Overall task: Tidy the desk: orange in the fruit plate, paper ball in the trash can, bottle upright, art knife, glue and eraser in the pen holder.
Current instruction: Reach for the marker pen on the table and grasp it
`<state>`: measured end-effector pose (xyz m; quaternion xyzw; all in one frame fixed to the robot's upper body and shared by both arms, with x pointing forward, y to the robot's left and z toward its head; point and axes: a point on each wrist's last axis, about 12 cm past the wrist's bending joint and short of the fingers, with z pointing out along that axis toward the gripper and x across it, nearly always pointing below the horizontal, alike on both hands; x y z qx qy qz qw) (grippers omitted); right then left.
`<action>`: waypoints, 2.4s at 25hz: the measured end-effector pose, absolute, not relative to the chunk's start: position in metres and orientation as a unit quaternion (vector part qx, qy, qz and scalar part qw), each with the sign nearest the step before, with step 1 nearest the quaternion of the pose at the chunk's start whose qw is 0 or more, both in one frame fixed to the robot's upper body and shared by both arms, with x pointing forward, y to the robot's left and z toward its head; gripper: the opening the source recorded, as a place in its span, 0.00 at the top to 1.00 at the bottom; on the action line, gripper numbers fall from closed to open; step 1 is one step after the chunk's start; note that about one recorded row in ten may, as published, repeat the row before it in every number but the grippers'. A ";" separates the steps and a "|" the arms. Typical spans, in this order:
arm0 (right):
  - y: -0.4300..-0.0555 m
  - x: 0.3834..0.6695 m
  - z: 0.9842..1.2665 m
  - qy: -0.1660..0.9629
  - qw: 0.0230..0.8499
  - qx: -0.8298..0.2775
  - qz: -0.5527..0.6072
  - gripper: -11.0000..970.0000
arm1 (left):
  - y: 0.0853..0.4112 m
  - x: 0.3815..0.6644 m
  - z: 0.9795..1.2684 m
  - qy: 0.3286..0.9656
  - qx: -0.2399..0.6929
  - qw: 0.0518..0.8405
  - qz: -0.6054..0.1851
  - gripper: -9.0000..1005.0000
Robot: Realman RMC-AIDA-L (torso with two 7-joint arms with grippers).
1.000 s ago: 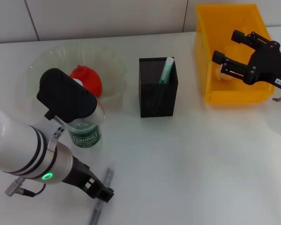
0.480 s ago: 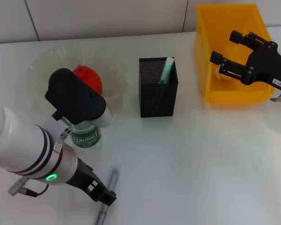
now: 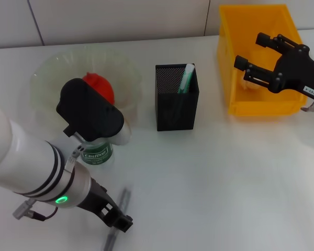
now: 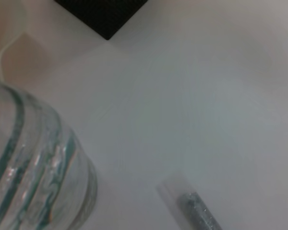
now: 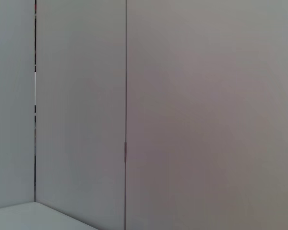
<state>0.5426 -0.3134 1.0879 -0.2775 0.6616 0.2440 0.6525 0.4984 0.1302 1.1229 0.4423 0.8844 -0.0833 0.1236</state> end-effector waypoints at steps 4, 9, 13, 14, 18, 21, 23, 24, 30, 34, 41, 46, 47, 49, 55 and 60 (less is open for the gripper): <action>-0.313 0.544 1.088 0.663 0.652 -0.277 0.241 0.18 | 0.128 0.497 1.122 0.881 0.450 0.124 -0.079 0.28; -0.312 0.545 1.087 0.665 0.651 -0.275 0.242 0.18 | 0.126 0.496 1.120 0.878 0.456 0.123 -0.074 0.29; -0.312 0.547 1.086 0.667 0.650 -0.273 0.240 0.18 | 0.125 0.494 1.118 0.874 0.466 0.124 -0.061 0.29; -0.311 0.547 1.086 0.667 0.650 -0.273 0.240 0.18 | 0.124 0.494 1.118 0.873 0.468 0.126 -0.059 0.29; -0.312 0.548 1.086 0.668 0.650 -0.272 0.238 0.18 | 0.123 0.495 1.118 0.871 0.469 0.132 -0.060 0.30; -0.312 0.548 1.086 0.668 0.650 -0.272 0.238 0.18 | 0.123 0.495 1.118 0.870 0.472 0.134 -0.054 0.31; -0.312 0.548 1.086 0.669 0.650 -0.272 0.237 0.18 | 0.123 0.494 1.117 0.868 0.475 0.134 -0.048 0.31; -0.312 0.548 1.086 0.669 0.650 -0.272 0.237 0.18 | 0.122 0.494 1.117 0.867 0.477 0.135 -0.046 0.31; -0.311 0.548 1.087 0.668 0.650 -0.272 0.238 0.18 | 0.121 0.493 1.116 0.864 0.483 0.134 -0.044 0.32; -0.310 0.550 1.088 0.667 0.651 -0.274 0.238 0.18 | 0.118 0.491 1.115 0.860 0.491 0.132 -0.043 0.33; -0.309 0.551 1.088 0.666 0.651 -0.274 0.239 0.18 | 0.118 0.491 1.115 0.860 0.491 0.131 -0.041 0.41; -0.309 0.551 1.088 0.667 0.651 -0.273 0.239 0.18 | 0.118 0.491 1.115 0.860 0.491 0.131 -0.040 0.45; -0.309 0.551 1.088 0.667 0.651 -0.273 0.239 0.18 | 0.118 0.491 1.115 0.860 0.491 0.131 -0.040 0.46; -0.309 0.551 1.088 0.667 0.651 -0.273 0.239 0.18 | 0.118 0.492 1.115 0.860 0.492 0.131 -0.039 0.47; -0.309 0.551 1.088 0.667 0.651 -0.273 0.239 0.18 | 0.118 0.492 1.115 0.860 0.491 0.131 -0.039 0.53; -0.309 0.551 1.088 0.667 0.651 -0.273 0.240 0.18 | 0.118 0.492 1.115 0.860 0.492 0.132 -0.038 0.59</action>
